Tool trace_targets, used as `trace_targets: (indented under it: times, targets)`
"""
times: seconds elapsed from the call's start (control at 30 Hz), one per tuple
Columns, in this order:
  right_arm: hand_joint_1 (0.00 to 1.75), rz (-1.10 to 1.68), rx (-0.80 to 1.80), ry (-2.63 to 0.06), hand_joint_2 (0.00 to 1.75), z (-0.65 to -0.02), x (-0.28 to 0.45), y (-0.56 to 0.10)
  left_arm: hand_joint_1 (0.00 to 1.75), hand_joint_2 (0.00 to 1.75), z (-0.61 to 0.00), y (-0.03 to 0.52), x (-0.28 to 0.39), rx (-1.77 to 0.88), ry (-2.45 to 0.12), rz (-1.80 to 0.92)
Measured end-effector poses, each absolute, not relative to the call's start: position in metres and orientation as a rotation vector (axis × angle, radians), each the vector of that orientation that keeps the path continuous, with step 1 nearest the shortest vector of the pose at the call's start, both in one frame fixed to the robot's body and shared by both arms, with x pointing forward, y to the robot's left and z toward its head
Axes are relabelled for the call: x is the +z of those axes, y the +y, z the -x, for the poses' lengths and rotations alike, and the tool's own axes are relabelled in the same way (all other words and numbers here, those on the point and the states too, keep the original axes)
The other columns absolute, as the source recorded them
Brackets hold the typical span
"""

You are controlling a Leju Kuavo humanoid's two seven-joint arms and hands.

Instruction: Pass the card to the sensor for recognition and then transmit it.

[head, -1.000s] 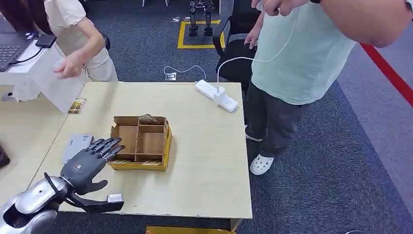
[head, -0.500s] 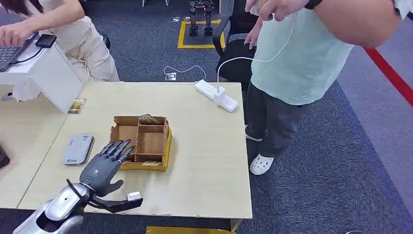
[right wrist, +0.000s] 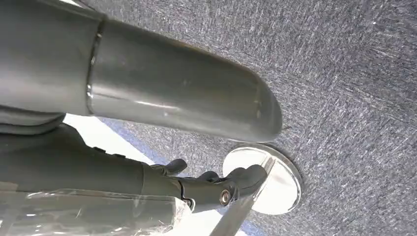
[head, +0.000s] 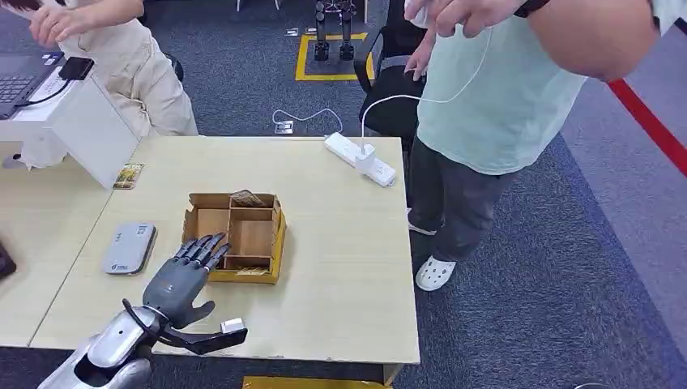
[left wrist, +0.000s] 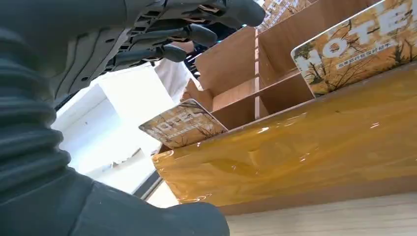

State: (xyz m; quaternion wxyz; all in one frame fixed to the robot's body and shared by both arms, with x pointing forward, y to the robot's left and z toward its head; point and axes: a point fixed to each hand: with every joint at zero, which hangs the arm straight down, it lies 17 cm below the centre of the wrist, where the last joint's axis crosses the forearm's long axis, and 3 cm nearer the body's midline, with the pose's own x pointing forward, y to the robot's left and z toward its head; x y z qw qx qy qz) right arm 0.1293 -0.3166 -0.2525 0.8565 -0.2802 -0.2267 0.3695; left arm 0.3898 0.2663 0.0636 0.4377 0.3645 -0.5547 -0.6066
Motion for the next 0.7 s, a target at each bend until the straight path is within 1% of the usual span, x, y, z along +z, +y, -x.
trace_targets:
  times: [0.33, 0.7]
  targets:
    - [0.00, 0.595, 0.770, -0.474, 0.00, -0.127, -0.252, -0.319, 0.00, 1.75, -0.406, 0.289, 0.082, -1.424, -1.365, -1.033]
    - [0.00, 0.600, 0.770, -0.472, 0.00, -0.126, -0.252, -0.320, 0.00, 1.75, -0.414, 0.300, 0.093, -1.353, -1.359, -1.088]
